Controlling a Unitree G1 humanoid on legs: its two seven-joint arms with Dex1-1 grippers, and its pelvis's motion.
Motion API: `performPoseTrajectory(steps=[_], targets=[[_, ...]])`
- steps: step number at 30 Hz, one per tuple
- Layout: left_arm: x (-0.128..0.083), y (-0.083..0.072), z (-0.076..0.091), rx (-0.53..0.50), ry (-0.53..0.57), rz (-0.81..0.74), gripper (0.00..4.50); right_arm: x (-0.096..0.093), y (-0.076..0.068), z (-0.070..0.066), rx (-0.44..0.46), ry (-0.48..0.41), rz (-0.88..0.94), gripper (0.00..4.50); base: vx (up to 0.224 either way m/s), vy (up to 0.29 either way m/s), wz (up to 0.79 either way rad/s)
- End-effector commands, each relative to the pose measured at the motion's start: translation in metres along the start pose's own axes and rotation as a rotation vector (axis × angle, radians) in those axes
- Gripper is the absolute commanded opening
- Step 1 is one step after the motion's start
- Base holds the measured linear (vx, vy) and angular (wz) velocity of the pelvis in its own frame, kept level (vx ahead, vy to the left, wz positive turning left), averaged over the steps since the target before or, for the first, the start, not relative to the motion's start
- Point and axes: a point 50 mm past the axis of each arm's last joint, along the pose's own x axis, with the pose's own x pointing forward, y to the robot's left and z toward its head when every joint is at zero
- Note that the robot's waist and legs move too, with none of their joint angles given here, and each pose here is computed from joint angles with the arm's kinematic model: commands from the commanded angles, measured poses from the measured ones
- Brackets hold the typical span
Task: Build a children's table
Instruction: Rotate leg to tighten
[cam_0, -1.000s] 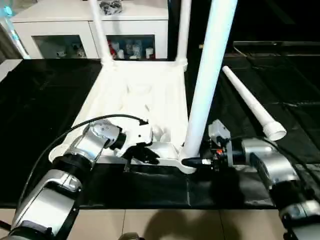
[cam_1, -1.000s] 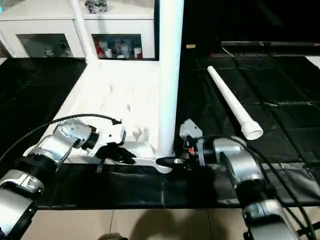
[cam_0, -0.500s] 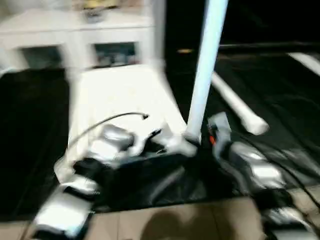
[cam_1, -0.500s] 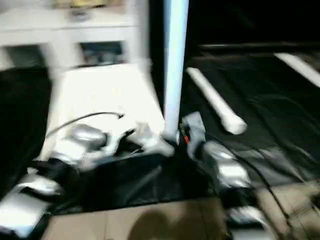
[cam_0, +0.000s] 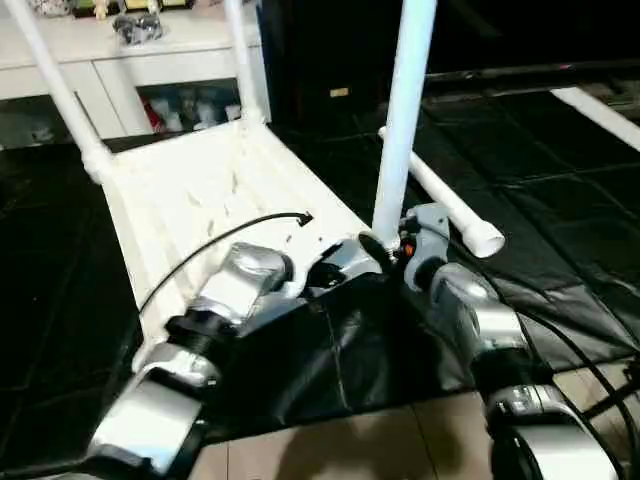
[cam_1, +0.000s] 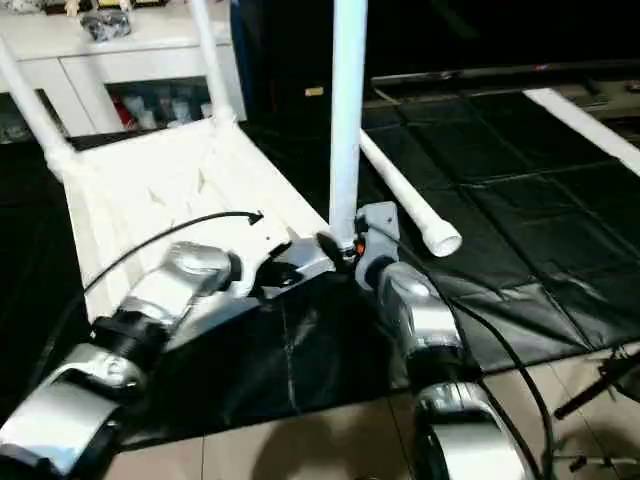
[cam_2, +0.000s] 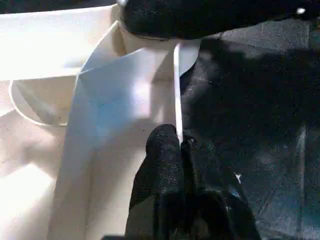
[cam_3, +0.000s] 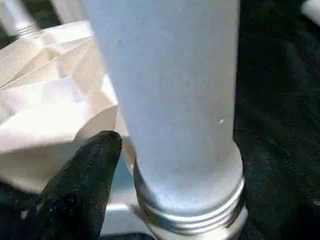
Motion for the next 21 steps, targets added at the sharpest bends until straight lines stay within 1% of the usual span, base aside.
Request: performPoseTrajectory(steps=[1,2,5,6,7,10,11,12,13,14,15,19,20,21], targets=[[0.0,-0.004,0.015,0.084,-0.054,-0.039,0.0,0.002,0.022,-0.021,0.012,0.08,0.152,4.08,0.0,0.0,0.0],[-0.006,-0.002,0.009,0.096,-0.04,-0.066,0.0,-0.008,0.011,-0.017,-0.008,0.06,0.179,4.14,0.0,0.0,0.0],[-0.012,0.0,0.003,0.12,-0.029,-0.104,0.0,-0.022,0.001,-0.011,-0.042,0.041,0.238,4.44,0.0,0.0,0.0],[-0.014,0.001,0.001,0.133,-0.027,-0.119,0.0,-0.026,-0.002,-0.009,-0.061,0.036,0.262,4.44,0.0,0.0,0.0],[-0.018,0.001,-0.003,0.151,-0.026,-0.156,0.0,-0.035,-0.008,-0.004,-0.094,0.036,0.304,4.44,0.0,0.0,0.0],[-0.022,0.0,-0.008,0.183,-0.018,-0.21,0.0,-0.046,-0.015,0.003,-0.135,0.04,0.367,4.44,0.0,0.0,0.0],[-0.026,-0.001,-0.012,0.212,-0.007,-0.265,0.0,-0.054,-0.019,0.01,-0.157,0.046,0.426,4.44,0.0,0.0,0.0],[-0.027,-0.002,-0.013,0.217,-0.004,-0.277,0.0,-0.055,-0.02,0.011,-0.161,0.048,0.441,4.44,0.0,0.0,0.0],[-0.032,-0.002,-0.017,0.245,0.024,-0.334,0.0,-0.063,-0.021,0.019,-0.187,0.058,0.525,4.44,0.0,0.0,0.0],[-0.033,-0.002,-0.017,0.246,0.025,-0.336,0.0,-0.063,-0.021,0.02,-0.187,0.059,0.529,4.44,0.0,0.0,0.0],[-0.036,-0.002,-0.019,0.261,0.042,-0.365,0.0,-0.066,-0.021,0.025,-0.196,0.073,0.589,4.44,0.0,0.0,0.0],[-0.042,-0.002,-0.024,0.31,0.082,-0.441,0.0,-0.068,-0.019,0.031,-0.21,0.122,0.693,4.44,0.0,0.0,0.0],[-0.045,-0.003,-0.027,0.341,0.112,-0.482,0.0,-0.066,-0.017,0.032,-0.218,0.161,0.753,4.44,0.0,0.0,0.0],[-0.045,-0.003,-0.027,0.341,0.112,-0.482,0.0,-0.066,-0.017,0.032,-0.218,0.161,0.753,4.44,0.0,0.0,0.0]])
